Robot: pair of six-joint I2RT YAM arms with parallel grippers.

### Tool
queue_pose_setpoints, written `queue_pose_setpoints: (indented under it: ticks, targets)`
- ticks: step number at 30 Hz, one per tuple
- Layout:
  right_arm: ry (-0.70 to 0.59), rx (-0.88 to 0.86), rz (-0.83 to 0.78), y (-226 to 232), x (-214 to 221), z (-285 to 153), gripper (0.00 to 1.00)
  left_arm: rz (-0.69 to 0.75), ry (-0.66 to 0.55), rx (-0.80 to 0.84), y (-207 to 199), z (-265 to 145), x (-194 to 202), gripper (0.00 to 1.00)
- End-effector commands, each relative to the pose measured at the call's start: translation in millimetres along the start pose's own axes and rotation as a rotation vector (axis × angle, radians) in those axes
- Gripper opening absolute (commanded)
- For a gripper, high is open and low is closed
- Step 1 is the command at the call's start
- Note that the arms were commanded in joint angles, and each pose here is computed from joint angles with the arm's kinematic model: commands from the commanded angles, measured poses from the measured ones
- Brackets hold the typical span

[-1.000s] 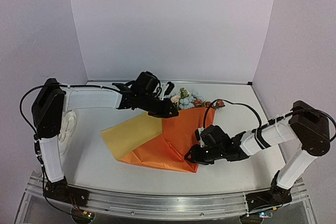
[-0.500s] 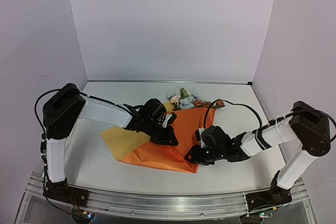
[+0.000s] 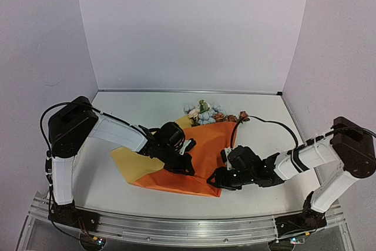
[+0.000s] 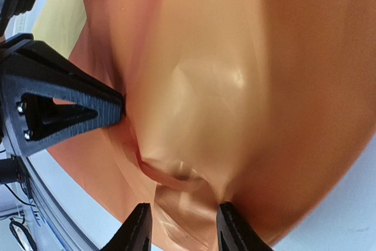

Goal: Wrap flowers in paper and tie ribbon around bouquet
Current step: Press the fold line on the 2/3-folded wrapping paper.

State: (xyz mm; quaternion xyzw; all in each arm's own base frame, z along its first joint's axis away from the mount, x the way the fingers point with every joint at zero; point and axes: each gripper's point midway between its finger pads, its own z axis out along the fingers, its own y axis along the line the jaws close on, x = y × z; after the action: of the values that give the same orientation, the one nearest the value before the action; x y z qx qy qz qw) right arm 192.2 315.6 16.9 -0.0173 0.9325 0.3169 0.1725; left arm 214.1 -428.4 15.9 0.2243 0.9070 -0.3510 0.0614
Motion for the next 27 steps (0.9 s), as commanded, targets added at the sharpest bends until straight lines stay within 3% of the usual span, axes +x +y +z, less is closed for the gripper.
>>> queue_pose_setpoints:
  ticks: [1,20,27]
  targets:
    - [-0.012,0.015,0.066,-9,-5,-9,0.43,-0.017,0.055,-0.123,33,4,26,0.07]
    - [-0.147,-0.180,0.577,-54,-83,22,0.40,0.024,0.100,-0.180,50,10,35,0.03]
    - [-0.215,-0.162,0.610,-70,-104,17,0.40,0.033,0.105,-0.187,52,8,36,0.02]
